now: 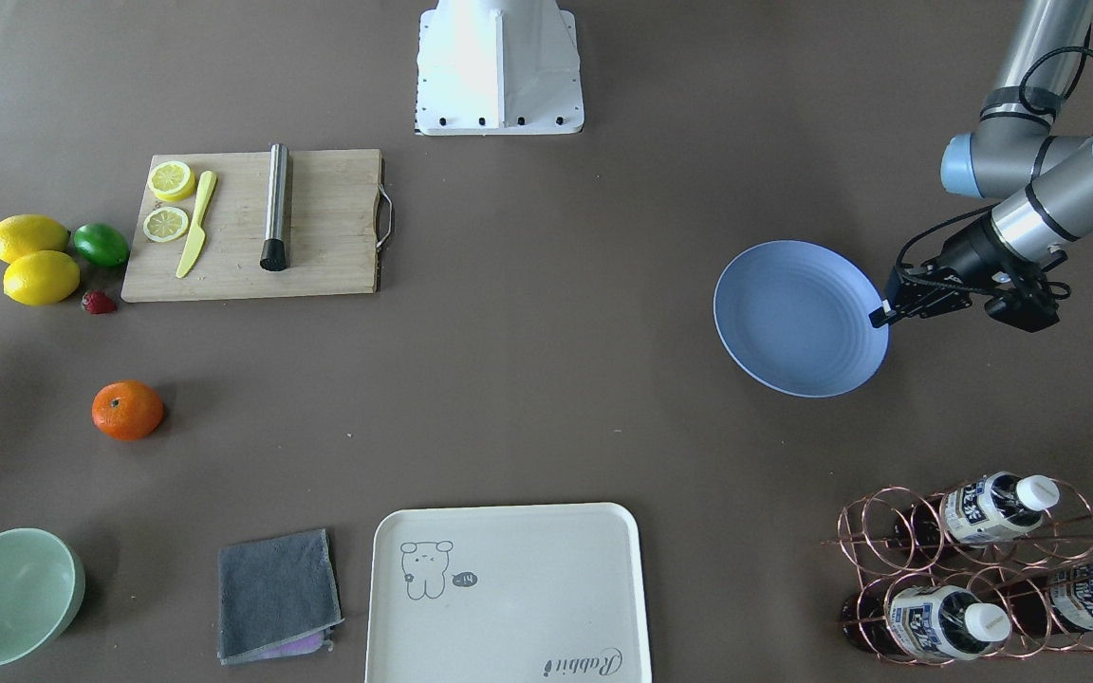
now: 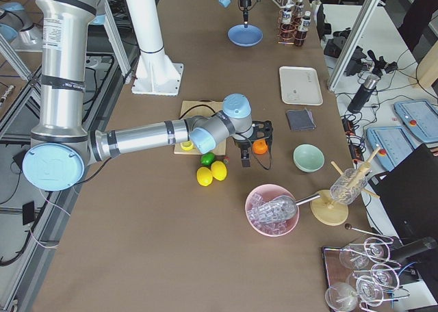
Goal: Pick orange to plate
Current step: 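Grasp the rim of the light blue plate with the left gripper and lift it, then carry the blue plate toward the table center and set it down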
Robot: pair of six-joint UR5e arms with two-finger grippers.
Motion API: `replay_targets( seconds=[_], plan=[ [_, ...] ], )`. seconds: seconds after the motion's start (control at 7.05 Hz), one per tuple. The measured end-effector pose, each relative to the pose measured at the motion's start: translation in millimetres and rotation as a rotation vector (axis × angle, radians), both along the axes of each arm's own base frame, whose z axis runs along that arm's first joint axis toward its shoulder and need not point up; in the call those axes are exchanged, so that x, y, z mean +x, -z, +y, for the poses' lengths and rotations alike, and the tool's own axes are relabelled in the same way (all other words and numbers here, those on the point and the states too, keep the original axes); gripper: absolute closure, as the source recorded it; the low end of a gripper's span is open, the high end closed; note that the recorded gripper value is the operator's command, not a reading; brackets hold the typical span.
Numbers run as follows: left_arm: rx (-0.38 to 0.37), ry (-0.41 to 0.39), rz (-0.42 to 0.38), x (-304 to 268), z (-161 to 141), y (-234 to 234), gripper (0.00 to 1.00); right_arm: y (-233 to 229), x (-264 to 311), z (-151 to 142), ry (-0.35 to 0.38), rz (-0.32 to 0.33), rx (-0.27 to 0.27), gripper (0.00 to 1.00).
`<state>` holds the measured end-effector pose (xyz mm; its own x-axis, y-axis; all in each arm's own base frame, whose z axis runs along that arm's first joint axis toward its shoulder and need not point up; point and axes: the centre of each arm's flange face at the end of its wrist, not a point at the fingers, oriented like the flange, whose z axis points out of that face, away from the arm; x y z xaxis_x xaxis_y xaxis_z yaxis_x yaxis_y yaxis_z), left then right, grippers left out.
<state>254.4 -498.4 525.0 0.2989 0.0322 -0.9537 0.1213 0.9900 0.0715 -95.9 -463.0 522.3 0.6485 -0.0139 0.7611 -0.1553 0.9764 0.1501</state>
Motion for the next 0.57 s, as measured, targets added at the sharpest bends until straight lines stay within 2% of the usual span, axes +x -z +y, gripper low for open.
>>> replay_targets(
  seconds=[0.28,0.57],
  plan=[
    [-0.061,0.035,0.094,61.3,-24.9,87.0,1.00,-0.7,0.1,0.8,0.000,-0.002,-0.004,0.00],
    [-0.081,0.055,0.093,147.7,-25.4,161.2,1.00,-2.3,0.3,1.5,0.000,-0.003,-0.009,0.00]
  ],
)
